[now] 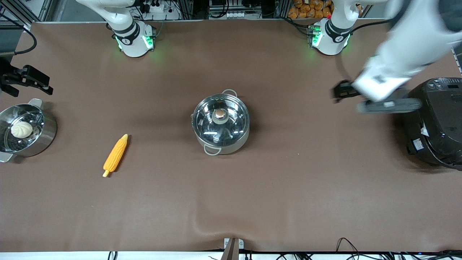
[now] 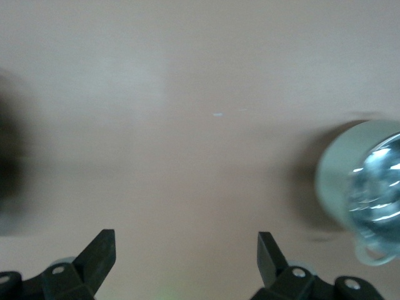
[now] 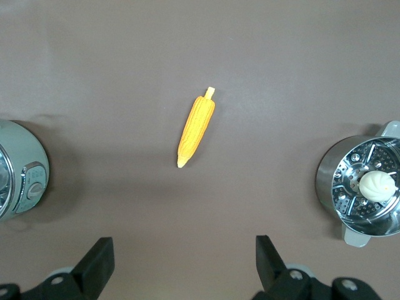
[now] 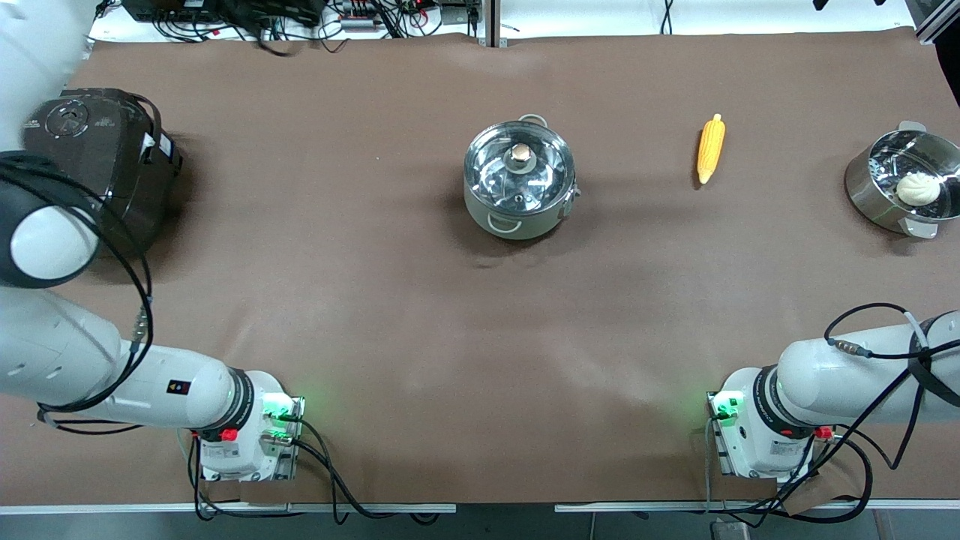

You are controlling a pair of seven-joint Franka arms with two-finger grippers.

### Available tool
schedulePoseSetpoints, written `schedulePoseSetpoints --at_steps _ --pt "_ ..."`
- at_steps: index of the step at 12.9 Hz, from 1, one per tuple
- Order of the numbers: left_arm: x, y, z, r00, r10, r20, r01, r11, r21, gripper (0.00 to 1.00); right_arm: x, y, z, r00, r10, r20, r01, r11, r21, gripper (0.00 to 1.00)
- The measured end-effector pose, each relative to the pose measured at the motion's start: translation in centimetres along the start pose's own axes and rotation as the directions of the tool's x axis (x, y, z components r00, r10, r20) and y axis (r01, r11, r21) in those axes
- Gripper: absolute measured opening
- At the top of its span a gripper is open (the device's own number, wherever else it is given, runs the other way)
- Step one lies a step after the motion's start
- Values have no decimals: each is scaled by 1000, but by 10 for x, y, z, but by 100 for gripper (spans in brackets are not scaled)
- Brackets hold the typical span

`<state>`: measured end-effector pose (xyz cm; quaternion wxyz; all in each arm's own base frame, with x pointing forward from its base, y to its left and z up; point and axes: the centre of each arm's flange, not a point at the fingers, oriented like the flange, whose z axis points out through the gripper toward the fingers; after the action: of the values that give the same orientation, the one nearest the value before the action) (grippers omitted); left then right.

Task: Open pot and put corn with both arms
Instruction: 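Reach the left gripper to the glass lid knob while the right gripper approaches the corn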

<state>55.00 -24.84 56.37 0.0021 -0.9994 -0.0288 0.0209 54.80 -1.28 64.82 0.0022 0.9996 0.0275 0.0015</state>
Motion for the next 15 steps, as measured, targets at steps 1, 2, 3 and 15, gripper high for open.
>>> schedulePoseSetpoints --at_steps 1,2,3,15 --pt "-11 56 19 999 -43 -6 43 999 -15 100 2 1 4 1000 -2 9 2 1000 1 100" --pt "-25 109 37 996 -84 -14 84 996 -37 100 5 2 12 1000 -20 24 20 1000 4 100" --pt "-37 156 53 992 -128 -21 126 990 -66 100 10 3 22 998 -46 40 46 999 7 100" --pt "-58 302 186 976 -180 -120 169 981 -95 100 61 10 123 977 143 157 -145 989 0 100"
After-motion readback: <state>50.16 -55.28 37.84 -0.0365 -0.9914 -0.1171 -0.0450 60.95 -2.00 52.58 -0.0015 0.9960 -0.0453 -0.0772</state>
